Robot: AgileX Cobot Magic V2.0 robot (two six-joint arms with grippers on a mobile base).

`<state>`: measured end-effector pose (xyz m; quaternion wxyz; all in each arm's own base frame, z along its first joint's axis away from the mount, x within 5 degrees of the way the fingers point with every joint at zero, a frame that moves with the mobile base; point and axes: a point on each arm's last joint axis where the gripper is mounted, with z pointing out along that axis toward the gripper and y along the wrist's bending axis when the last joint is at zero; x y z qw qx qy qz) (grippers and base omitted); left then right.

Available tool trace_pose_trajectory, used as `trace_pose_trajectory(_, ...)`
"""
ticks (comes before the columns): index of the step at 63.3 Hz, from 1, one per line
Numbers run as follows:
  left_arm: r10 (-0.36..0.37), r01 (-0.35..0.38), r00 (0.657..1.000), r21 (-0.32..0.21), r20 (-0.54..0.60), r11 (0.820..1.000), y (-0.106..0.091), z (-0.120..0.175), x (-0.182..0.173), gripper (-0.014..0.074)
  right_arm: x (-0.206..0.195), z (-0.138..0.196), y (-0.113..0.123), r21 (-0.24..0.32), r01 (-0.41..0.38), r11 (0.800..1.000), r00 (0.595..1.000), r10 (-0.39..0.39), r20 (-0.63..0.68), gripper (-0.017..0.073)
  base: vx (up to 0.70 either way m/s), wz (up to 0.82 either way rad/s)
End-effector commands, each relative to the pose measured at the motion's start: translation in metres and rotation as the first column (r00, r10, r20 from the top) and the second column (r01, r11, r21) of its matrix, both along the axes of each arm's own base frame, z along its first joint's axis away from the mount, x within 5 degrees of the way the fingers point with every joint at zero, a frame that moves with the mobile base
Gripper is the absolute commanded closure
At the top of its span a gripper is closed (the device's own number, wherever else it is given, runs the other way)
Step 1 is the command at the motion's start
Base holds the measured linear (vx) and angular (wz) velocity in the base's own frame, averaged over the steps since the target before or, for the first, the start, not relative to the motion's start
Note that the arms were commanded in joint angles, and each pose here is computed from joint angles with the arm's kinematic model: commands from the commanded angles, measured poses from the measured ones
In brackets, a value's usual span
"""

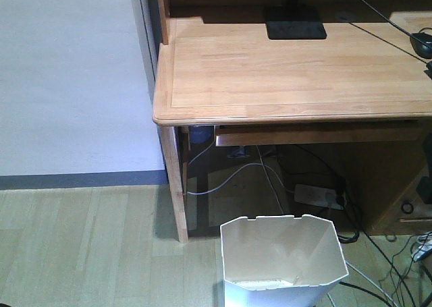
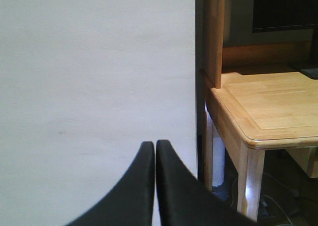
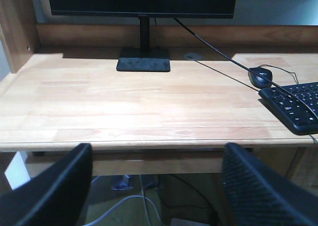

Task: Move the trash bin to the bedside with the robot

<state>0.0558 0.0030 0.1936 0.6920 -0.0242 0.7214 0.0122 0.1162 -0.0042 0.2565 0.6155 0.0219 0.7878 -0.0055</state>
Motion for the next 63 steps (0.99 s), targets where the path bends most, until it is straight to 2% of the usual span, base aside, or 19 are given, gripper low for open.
trace_pose_trajectory(1, -0.003, 0.003, 0.995, -0.004, 0.098, 1.000, 0.000, 0.014, -0.001, 0.0600, 0.004, 0.019, 0.000, 0.074, 0.008, 0.997, 0.994, -0.016, 0.111, 0.0010, 0.00, 0.00)
trace_pose_trajectory(5, -0.003, 0.003, 0.995, -0.004, 0.098, 1.000, 0.000, 0.014, -0.001, 0.0600, 0.004, 0.018, 0.000, 0.092, 0.010, 0.996, 0.994, -0.021, 0.109, 0.0013, 0.00, 0.00)
trace_pose_trajectory(13, -0.003, 0.003, 0.995, -0.004, 0.098, 1.000, 0.000, 0.014, -0.001, 0.0600, 0.011, 0.018, 0.000, 0.079, 0.011, 0.997, 0.997, -0.017, 0.069, 0.0020, 0.00, 0.00)
trace_pose_trajectory(21, -0.003, 0.003, 0.995, -0.004, 0.098, 1.000, 0.000, 0.014, -0.001, 0.0600, 0.027, 0.021, -0.001, 0.064, 0.016, 0.998, 0.998, -0.012, -0.059, 0.0029, 0.00, 0.00)
trace_pose_trajectory(28, -0.003, 0.003, 0.995, -0.004, 0.098, 1.000, 0.000, 0.014, -0.001, 0.0600, 0.046, 0.022, -0.001, 0.043, 0.014, 0.999, 0.983, -0.006, -0.184, 0.0031, 0.00, 0.00)
trace_pose_trajectory(35, -0.003, 0.003, 0.995, -0.004, 0.098, 1.000, 0.000, 0.014, -0.001, 0.0600, 0.065, 0.019, -0.002, 0.033, 0.009, 0.999, 0.954, 0.001, -0.299, 0.0031, 0.00, 0.00)
trace_pose_trajectory(46, -0.003, 0.003, 0.995, -0.004, 0.098, 1.000, 0.000, 0.014, -0.001, 0.0600, 0.091, 0.011, -0.002, 0.031, 0.006, 1.000, 0.915, 0.007, -0.402, 0.0031, 0.00, 0.00)
trace_pose_trajectory(54, -0.003, 0.003, 0.995, -0.004, 0.098, 1.000, 0.000, 0.014, -0.001, 0.0600, 0.110, -0.007, -0.002, 0.003, -0.029, 1.000, 0.863, 0.027, -0.505, 0.0031, 0.00, 0.00)
trace_pose_trajectory(63, -0.003, 0.003, 0.995, -0.004, 0.098, 1.000, 0.000, 0.014, -0.001, 0.0600, 0.128, -0.031, 0.000, 0.021, -0.071, 0.997, 0.801, 0.070, -0.594, 0.0031, 0.00, 0.00)
